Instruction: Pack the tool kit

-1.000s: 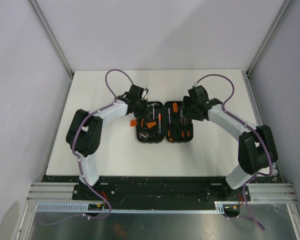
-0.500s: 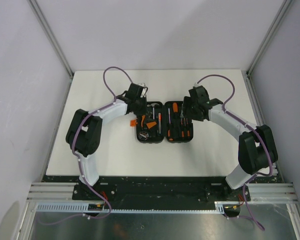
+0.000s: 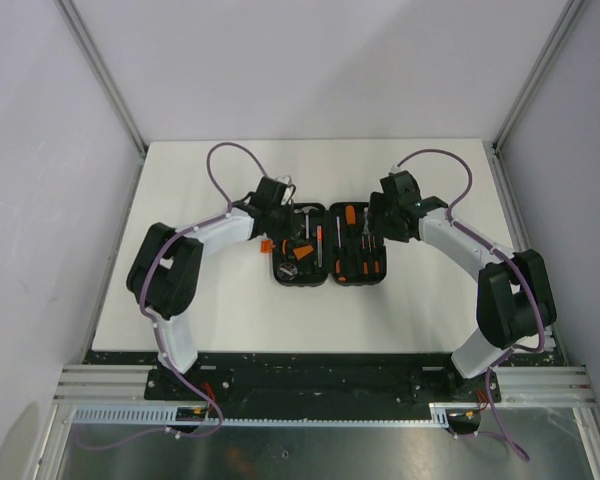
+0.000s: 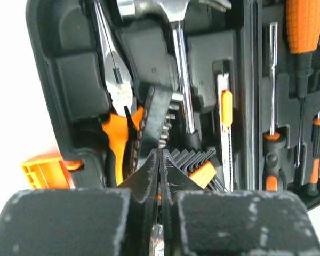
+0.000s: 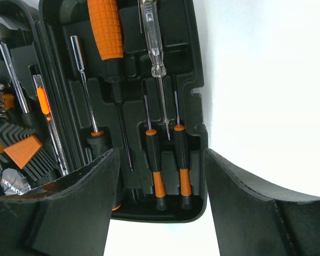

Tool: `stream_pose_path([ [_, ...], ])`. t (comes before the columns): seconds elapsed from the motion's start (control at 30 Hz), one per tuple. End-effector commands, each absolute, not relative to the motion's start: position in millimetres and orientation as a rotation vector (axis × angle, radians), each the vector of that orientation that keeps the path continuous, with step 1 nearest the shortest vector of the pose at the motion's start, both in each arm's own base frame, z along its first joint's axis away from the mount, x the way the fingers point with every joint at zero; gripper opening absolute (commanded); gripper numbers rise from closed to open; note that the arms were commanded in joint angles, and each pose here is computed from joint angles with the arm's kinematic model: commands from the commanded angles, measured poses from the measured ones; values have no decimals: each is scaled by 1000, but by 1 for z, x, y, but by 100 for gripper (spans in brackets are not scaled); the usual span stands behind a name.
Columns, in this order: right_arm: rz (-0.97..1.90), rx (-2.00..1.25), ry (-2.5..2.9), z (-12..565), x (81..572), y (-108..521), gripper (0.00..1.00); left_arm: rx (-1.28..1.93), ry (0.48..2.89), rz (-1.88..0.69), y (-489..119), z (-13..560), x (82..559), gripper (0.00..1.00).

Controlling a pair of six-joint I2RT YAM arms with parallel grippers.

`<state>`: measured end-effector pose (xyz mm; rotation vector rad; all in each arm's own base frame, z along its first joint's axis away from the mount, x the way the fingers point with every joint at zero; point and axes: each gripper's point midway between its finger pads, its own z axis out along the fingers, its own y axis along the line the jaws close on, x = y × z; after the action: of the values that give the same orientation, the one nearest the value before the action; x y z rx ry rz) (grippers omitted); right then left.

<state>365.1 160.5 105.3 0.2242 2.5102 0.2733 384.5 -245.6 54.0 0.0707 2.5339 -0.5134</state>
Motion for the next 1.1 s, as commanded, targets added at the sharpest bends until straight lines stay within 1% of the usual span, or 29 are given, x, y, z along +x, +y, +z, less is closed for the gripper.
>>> stream_pose_path([
  [0.0,261,237,2518,101,367,156,68,150,2518,-538,-253,68,365,5],
  [0.23,261,246,2525,98,367,155,68,138,2489,-487,-246,76,361,7],
  [0.33,256,262,2527,96,368,153,68,101,2462,-438,-239,82,368,10],
  [0.4,256,279,2530,95,369,151,68,77,2434,-416,-235,90,376,14],
  [0.53,223,330,2519,94,374,139,72,40,2364,-415,-233,117,393,27],
  [0.63,213,358,2525,88,378,130,76,4,2315,-401,-225,135,403,46],
  [0.7,243,375,2543,78,380,127,76,-40,2302,-382,-214,139,405,56],
  [0.83,344,438,2555,60,384,122,73,-191,2320,-351,-183,128,404,64],
  [0.9,446,494,2533,56,386,123,71,-280,2343,-332,-166,115,401,64],
  [0.93,509,522,2513,57,387,125,70,-323,2356,-327,-158,109,399,63],
  [1.0,616,596,2474,58,387,123,68,-384,2384,-331,-147,96,397,59],
  [1.07,704,652,2432,61,387,121,65,-411,2415,-333,-143,84,394,52],
])
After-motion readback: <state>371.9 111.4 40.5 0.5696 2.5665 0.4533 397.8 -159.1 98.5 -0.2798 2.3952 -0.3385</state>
